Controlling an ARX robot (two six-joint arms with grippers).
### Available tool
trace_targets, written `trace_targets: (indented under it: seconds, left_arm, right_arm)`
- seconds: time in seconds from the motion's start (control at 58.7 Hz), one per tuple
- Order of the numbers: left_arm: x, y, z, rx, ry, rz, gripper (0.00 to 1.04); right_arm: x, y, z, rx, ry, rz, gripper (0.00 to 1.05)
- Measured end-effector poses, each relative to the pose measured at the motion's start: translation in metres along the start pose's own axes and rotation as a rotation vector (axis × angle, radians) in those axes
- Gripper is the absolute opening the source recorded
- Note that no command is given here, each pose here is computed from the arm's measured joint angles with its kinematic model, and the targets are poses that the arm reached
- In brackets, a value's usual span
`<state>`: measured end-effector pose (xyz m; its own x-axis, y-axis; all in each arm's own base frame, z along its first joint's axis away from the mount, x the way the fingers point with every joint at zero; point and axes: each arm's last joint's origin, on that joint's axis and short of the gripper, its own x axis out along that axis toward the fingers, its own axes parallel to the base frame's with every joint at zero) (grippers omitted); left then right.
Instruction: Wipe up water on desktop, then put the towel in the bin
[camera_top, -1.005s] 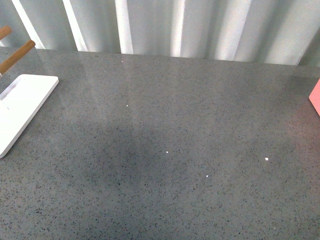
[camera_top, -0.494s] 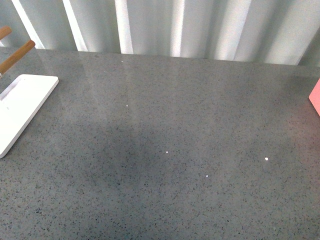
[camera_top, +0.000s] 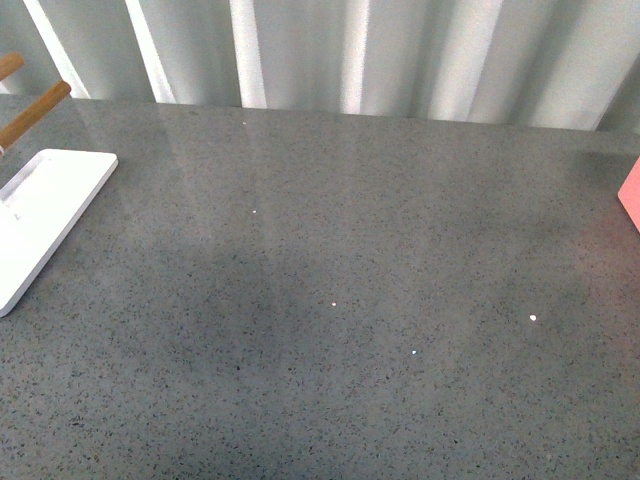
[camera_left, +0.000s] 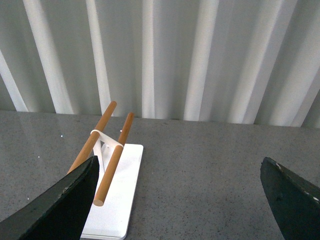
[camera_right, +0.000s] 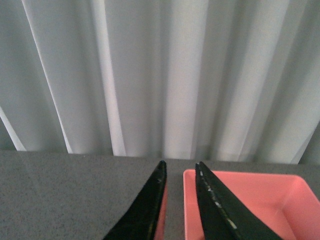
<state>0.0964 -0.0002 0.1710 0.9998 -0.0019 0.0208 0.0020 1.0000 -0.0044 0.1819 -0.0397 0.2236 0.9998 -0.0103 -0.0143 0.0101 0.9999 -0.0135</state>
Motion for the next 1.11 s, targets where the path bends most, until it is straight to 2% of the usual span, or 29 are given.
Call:
trace_targets:
  seconds: [0.017,0.562,1.107]
  left_arm:
    - [0.000,0.000,0.000,0.000,0.000,0.000,0.98]
    - [0.000,0.000,0.000,0.000,0.000,0.000,0.98]
    - [0.000,0.000,0.000,0.000,0.000,0.000,0.98]
  right_arm:
    - [-0.003,0.003,-0.004,0.000,0.001,-0.003,0.03]
    - [-0.045,0.038,-0.041,0.000,-0.007,0.007,0.03]
    - [-0.062,0.040,-0.050,0.001,-0.037,0.011,0.03]
